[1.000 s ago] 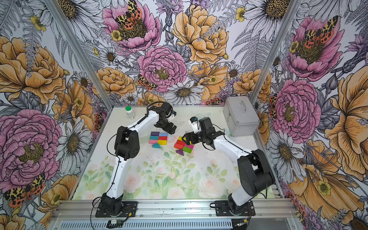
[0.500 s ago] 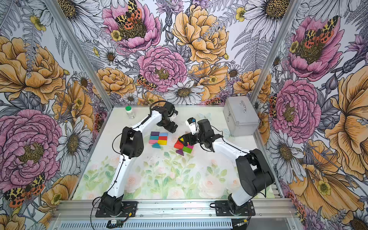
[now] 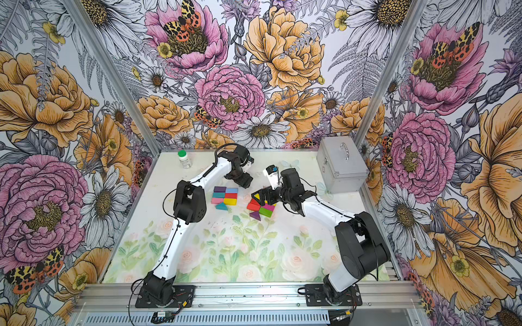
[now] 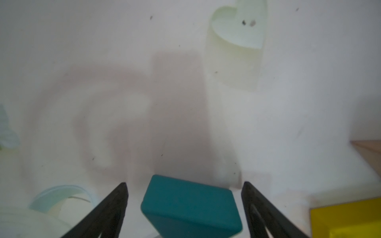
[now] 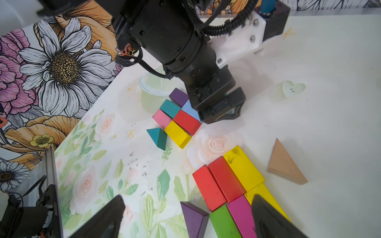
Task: Assemble a piece of candy with building blocks
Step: Assemble the building block at the center of the board, then reset both arms
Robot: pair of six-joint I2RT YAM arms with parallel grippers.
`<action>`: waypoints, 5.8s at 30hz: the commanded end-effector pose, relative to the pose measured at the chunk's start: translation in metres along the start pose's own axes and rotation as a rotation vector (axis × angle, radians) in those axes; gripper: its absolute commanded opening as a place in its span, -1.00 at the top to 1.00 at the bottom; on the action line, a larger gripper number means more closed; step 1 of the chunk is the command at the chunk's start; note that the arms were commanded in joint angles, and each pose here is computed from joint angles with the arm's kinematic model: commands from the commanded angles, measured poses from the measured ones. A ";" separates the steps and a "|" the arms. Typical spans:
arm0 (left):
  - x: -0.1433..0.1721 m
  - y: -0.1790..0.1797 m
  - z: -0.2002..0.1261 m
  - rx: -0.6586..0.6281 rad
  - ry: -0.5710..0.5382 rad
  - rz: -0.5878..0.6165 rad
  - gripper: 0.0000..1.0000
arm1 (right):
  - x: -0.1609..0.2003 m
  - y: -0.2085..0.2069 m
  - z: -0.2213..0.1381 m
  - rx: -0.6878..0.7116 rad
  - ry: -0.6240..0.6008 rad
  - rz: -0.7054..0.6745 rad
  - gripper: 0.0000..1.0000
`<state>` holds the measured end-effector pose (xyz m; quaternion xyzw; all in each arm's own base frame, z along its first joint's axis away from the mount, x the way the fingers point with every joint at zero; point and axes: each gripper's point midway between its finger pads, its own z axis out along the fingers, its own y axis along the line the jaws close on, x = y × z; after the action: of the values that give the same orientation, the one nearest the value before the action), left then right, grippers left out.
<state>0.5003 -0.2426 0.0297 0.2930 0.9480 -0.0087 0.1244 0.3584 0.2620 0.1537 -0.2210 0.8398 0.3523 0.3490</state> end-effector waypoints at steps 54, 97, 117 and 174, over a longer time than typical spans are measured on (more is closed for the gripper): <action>-0.003 0.017 0.004 -0.029 -0.007 -0.067 -0.15 | -0.015 0.009 -0.003 -0.029 -0.045 -0.007 -0.93; 0.040 0.072 -0.007 -0.047 0.047 -0.437 -0.17 | -0.023 0.025 -0.010 -0.075 -0.064 -0.032 -0.93; 0.027 0.068 -0.023 0.005 -0.003 -0.479 -0.60 | -0.022 0.025 -0.018 -0.047 -0.066 -0.058 -0.93; 0.211 0.179 -0.142 -0.629 -0.967 -0.674 -0.97 | 0.041 -0.238 -0.180 1.035 -0.489 -0.002 -0.99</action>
<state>0.3901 0.0393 0.1043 -0.1141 0.8123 0.1161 0.5600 0.3954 -0.0281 0.0955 0.0468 0.8186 -0.0558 0.5698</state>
